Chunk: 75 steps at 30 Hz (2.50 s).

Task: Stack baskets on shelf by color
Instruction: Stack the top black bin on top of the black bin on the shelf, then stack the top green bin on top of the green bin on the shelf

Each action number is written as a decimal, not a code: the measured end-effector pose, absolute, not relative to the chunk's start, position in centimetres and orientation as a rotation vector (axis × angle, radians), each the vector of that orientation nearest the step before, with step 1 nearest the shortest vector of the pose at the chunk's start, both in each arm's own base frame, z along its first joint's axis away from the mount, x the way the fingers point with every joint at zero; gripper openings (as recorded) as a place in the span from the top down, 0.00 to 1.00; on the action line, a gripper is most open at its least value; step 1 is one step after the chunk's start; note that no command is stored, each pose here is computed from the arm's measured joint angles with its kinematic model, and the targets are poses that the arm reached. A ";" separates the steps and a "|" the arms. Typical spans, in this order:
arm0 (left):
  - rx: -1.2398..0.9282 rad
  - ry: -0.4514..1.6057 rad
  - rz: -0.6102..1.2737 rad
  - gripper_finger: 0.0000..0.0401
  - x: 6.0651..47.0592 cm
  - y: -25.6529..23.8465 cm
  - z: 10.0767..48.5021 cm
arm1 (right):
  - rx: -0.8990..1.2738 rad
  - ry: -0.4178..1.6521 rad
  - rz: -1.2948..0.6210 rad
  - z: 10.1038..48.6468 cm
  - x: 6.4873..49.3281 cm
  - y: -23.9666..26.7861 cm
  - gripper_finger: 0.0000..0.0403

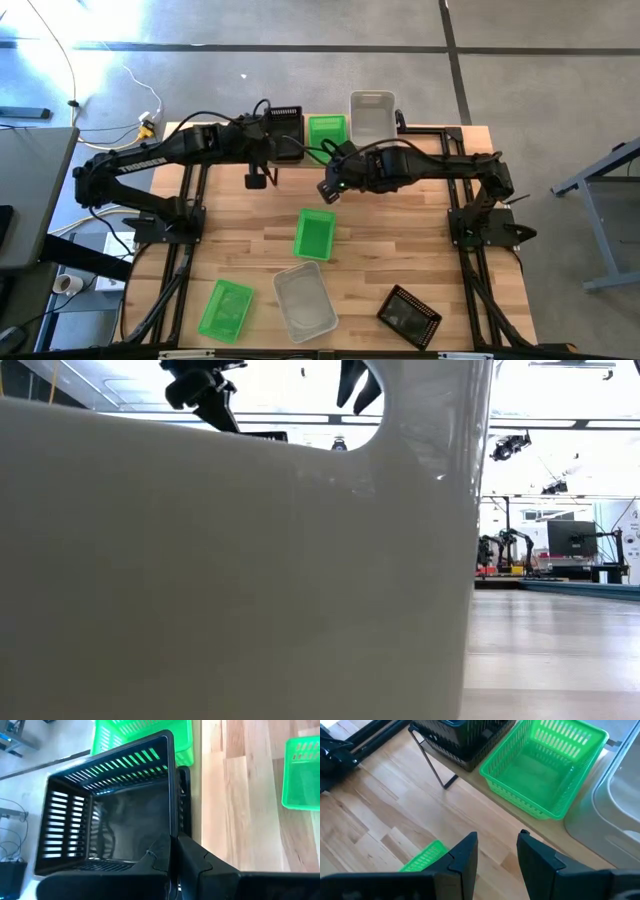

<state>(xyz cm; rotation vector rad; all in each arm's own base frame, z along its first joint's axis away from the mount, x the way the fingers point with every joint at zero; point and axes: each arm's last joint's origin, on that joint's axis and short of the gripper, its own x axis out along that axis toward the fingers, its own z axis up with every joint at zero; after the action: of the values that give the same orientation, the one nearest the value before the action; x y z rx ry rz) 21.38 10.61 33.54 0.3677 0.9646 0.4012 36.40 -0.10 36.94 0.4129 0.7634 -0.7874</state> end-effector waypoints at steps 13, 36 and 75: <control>0.354 1.013 0.396 0.94 22.2 11.6 32.4 | 0.407 0.783 -0.771 36.9 36.4 -0.5 0.69; 0.323 0.975 0.431 0.66 21.6 11.4 35.5 | 0.480 0.805 -0.680 36.9 36.5 1.3 0.69; -0.041 0.882 0.417 0.68 18.4 8.7 38.8 | 0.447 0.873 -0.392 37.0 36.9 4.3 0.69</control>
<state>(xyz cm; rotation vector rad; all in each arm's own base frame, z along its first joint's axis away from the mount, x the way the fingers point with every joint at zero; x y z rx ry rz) 18.40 8.68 38.80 -0.0409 0.8818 0.4169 36.86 4.34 37.00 0.4468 0.8733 -0.3919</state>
